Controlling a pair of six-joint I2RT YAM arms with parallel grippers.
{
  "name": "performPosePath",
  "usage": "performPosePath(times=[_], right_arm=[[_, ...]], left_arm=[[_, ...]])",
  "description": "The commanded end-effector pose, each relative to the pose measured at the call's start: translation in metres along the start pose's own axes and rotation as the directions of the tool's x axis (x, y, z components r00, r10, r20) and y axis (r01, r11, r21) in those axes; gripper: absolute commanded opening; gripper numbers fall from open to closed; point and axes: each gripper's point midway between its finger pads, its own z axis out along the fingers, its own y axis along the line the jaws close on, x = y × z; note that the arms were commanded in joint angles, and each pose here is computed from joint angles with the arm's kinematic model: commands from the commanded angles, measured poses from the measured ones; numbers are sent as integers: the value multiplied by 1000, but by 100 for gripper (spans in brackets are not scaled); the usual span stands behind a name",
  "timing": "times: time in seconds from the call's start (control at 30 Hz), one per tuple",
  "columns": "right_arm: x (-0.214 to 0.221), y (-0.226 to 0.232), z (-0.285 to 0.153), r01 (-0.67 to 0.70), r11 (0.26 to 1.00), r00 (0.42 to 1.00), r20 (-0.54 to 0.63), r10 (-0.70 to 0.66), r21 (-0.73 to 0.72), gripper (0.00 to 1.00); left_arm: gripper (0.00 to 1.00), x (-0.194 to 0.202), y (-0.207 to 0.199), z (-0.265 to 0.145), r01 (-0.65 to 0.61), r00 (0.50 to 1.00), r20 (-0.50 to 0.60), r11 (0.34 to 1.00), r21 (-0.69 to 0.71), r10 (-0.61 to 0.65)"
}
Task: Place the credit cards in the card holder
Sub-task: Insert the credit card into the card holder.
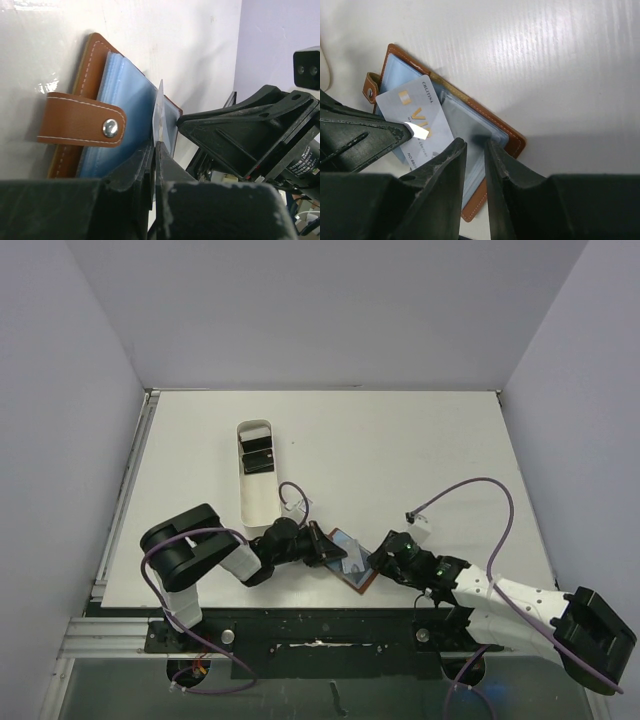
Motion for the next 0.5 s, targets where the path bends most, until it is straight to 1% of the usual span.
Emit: performPosePath(times=[0.0,0.17,0.27,0.37,0.47], right_arm=[[7,-15,-12,-104,988,994,-26,108,116,26],[14,-8,-12,-268,961,963,-20,270,61,27],[17,-15,-8,-319,942,947,-1,321,99,29],[15,-23,-3,-322,936,947,32,321,140,29],[10,-31,1,-279,945,960,73,270,171,29]], left_arm=[[0,-6,-19,2,-51,999,13,998,43,50],[0,-9,-15,6,-90,996,5,996,-7,90],[0,-12,-14,6,-102,995,11,994,-28,102],[0,-13,-13,8,-117,993,4,992,-50,118],[0,-15,-15,9,-125,992,-5,991,-55,124]])
